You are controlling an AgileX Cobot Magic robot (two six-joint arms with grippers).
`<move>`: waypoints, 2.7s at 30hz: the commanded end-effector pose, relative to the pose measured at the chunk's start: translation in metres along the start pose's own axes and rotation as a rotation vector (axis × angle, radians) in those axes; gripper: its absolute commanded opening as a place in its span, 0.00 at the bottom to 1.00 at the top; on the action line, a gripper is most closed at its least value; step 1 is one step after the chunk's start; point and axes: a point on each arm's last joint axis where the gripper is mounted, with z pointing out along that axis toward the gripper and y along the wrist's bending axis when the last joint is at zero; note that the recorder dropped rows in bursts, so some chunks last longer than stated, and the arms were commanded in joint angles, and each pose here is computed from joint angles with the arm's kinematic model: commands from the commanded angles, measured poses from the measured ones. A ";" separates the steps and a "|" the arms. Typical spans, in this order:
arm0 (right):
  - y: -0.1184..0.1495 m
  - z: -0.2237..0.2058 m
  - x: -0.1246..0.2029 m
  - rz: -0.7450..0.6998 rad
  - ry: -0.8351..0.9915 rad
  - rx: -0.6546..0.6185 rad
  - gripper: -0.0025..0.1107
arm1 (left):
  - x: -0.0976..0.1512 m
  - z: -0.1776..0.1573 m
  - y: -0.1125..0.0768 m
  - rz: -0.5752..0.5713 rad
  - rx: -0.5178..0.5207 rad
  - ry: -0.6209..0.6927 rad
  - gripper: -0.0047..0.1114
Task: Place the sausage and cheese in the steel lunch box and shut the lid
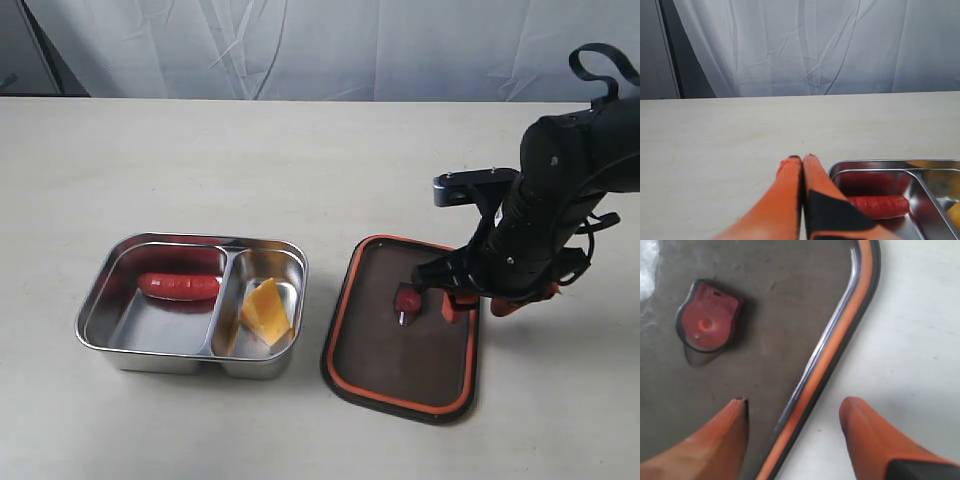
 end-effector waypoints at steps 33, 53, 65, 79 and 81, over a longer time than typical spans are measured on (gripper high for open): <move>-0.003 0.010 0.001 0.026 0.026 0.017 0.01 | 0.001 0.000 0.001 0.023 -0.005 -0.005 0.04; 0.000 -0.102 0.016 -0.019 -0.319 -0.050 0.01 | 0.001 0.000 0.001 0.040 -0.008 -0.005 0.04; 0.020 -0.116 0.025 -0.148 -0.378 -0.085 0.01 | -0.016 -0.002 0.000 -0.763 0.076 -0.179 0.04; 0.058 -0.116 0.026 -0.315 -0.473 -0.159 0.01 | -0.049 -0.019 -0.041 -0.963 0.517 0.018 0.14; 0.063 -0.109 0.025 -0.342 -0.441 -0.196 0.01 | -0.051 -0.014 -0.047 -0.947 0.568 0.086 0.31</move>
